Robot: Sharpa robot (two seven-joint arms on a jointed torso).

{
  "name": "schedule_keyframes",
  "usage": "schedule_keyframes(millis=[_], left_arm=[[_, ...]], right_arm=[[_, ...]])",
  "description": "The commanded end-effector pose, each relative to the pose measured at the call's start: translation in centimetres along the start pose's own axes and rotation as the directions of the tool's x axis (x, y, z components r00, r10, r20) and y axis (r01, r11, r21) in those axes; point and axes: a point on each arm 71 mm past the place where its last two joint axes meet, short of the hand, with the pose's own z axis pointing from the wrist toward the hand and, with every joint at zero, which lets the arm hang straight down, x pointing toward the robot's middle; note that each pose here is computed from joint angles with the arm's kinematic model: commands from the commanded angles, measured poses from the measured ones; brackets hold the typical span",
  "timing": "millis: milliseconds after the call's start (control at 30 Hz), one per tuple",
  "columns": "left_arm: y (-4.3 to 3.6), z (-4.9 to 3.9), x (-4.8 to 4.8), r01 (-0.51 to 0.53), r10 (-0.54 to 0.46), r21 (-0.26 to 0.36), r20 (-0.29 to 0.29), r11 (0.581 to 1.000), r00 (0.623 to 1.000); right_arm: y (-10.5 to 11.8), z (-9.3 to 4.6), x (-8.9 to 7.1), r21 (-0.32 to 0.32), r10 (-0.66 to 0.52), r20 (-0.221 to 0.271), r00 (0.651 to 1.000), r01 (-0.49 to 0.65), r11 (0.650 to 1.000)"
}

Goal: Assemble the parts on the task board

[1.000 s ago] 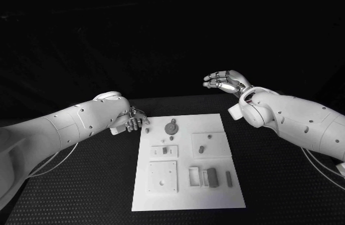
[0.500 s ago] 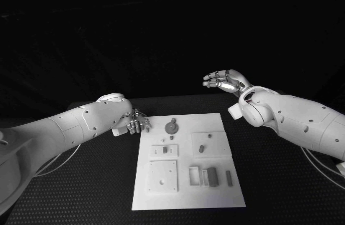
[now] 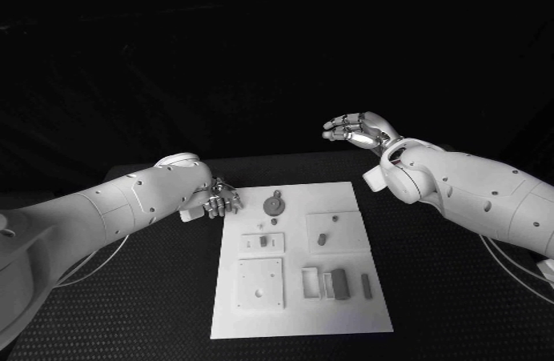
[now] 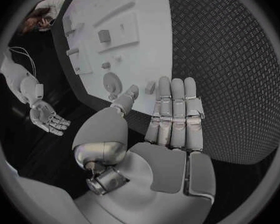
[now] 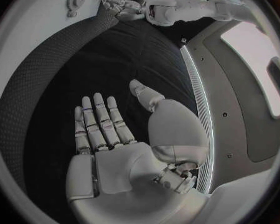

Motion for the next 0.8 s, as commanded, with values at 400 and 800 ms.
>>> schedule_keyframes(millis=[400, 800], left_arm=[[-0.23, 0.14, 0.26, 0.011, -0.011, 0.031, -0.013, 0.999, 1.000], [-0.54, 0.37, 0.66, 0.007, -0.006, 0.033, -0.027, 0.999, 1.000]], right_arm=[[0.24, 0.07, 0.33, -0.014, 0.000, -0.022, 1.000, 0.000, 1.000], [0.30, 0.12, 0.46, -0.015, 0.001, -0.024, 1.000, -0.002, 1.000]])
